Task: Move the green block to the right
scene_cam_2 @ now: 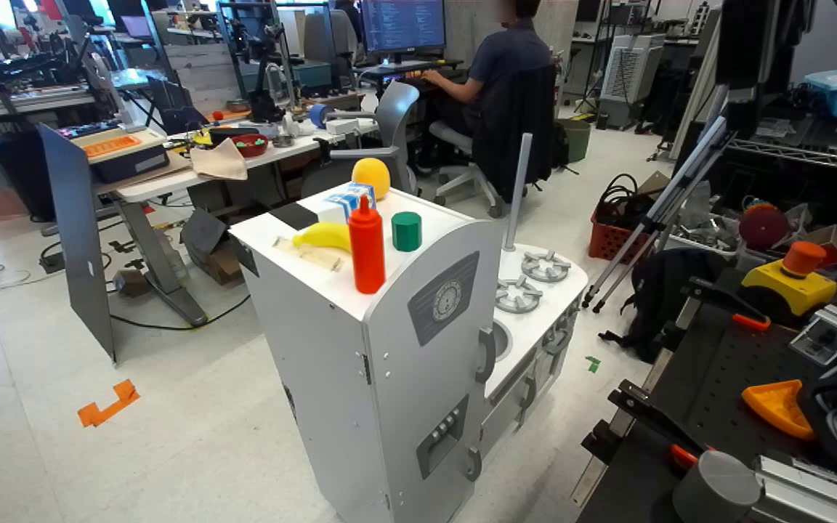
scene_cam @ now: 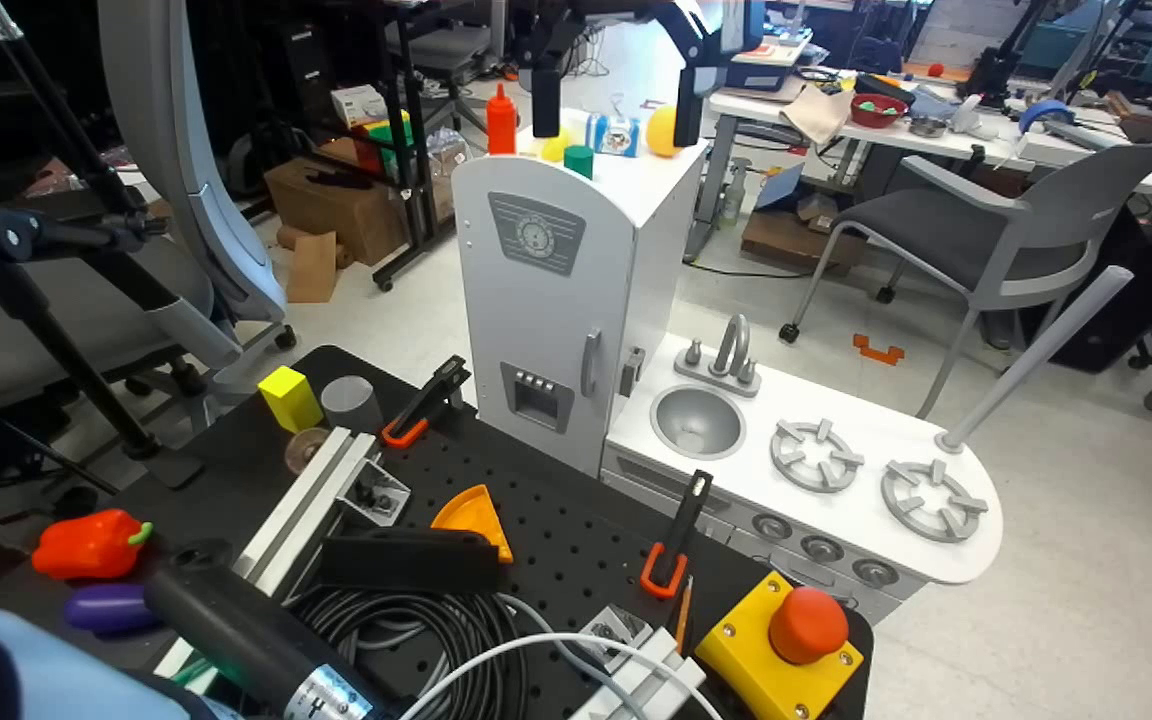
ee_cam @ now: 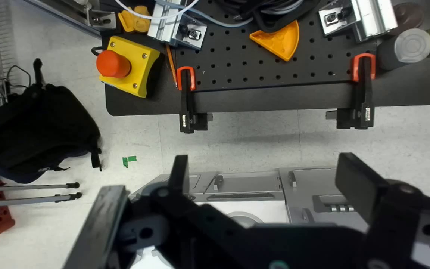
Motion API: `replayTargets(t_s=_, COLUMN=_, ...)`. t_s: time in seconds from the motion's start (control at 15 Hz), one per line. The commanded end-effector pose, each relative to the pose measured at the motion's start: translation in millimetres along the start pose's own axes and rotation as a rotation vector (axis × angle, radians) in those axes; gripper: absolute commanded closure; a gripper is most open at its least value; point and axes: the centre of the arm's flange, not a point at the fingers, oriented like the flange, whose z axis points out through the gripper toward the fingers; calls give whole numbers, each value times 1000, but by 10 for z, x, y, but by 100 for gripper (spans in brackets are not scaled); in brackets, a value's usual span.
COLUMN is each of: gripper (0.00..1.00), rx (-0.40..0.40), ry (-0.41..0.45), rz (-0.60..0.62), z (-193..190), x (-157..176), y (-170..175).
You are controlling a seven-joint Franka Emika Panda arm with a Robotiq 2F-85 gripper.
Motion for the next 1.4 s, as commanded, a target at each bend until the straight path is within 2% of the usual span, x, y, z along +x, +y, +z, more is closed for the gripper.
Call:
replayTargets(t_s=0.0, gripper=0, rx=0, ry=0, rz=0, z=0, x=0, y=0)
replayTargets(t_s=0.27, gripper=0, rx=8, ry=-5, rz=3, z=-3, x=38, y=-4)
replayTargets(t_s=0.4, gripper=0, rx=38, ry=-5, rz=12, z=16, x=31, y=69)
replayTargets(t_s=0.67, gripper=0, rx=146, ry=0, rz=80, z=56, x=331, y=62)
replayTargets(t_s=1.07, gripper=0, rx=382, ry=9, rz=258, z=37, x=1224, y=-264)
replayTargets(t_s=1.33, gripper=0, rx=448, ry=20, rz=364, z=32, x=1805, y=-518)
